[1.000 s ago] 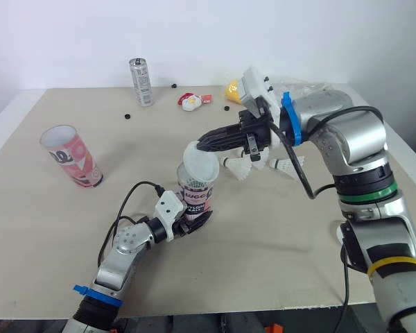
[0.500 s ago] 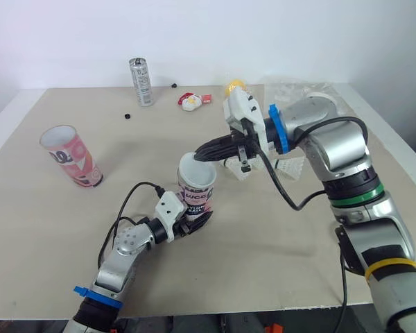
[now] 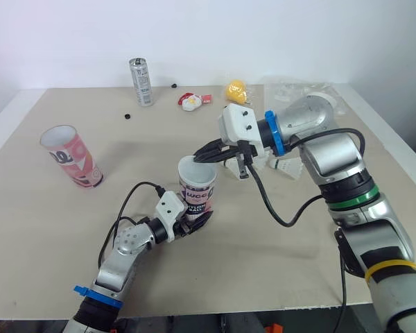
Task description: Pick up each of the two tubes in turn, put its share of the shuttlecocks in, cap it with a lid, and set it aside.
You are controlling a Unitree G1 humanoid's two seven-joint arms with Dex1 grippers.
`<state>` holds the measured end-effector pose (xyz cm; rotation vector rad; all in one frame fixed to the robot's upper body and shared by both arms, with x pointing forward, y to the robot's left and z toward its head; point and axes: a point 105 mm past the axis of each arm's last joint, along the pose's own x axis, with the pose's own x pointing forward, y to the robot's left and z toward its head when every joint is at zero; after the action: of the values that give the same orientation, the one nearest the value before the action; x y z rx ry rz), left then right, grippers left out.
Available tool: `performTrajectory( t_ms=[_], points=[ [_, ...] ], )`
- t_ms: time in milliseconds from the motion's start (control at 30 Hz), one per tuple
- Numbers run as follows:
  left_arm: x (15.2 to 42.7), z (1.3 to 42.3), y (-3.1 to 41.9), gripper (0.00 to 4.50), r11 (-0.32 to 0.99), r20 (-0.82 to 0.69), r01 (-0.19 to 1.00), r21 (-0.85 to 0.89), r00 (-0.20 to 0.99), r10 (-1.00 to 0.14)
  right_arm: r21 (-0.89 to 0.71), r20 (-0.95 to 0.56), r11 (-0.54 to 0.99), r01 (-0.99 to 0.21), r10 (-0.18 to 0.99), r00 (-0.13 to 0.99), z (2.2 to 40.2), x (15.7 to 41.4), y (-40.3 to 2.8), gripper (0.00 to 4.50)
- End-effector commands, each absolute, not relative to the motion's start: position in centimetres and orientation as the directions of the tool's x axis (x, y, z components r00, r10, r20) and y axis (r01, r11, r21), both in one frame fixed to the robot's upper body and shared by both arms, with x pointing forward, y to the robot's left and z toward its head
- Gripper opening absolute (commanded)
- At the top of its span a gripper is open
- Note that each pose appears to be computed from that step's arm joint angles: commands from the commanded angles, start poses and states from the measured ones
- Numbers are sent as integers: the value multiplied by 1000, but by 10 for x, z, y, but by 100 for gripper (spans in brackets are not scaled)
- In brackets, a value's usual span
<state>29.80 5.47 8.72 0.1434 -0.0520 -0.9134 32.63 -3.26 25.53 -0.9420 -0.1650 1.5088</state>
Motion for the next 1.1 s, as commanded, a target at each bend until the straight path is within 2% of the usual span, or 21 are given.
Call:
performTrajectory(
  t_ms=[33, 400, 767, 1100],
  points=[
    [293, 68, 53, 302, 590, -83, 800, 111, 599, -797, -661, -474, -232, -714, 866, 158, 255, 329, -35, 4],
    [294, 69, 52, 302, 585, -83, 803, 113, 594, -800, -721, -537, -347, -600, 827, 167, 245, 321, -32, 4],
    [294, 69, 52, 302, 582, -84, 805, 113, 592, -802, -820, -514, -397, -412, 828, 225, 243, 318, -17, 4],
    [294, 69, 51, 302, 580, -83, 806, 114, 590, -803, -806, -586, -531, -263, 781, 218, 233, 311, -21, 4]
  ],
)
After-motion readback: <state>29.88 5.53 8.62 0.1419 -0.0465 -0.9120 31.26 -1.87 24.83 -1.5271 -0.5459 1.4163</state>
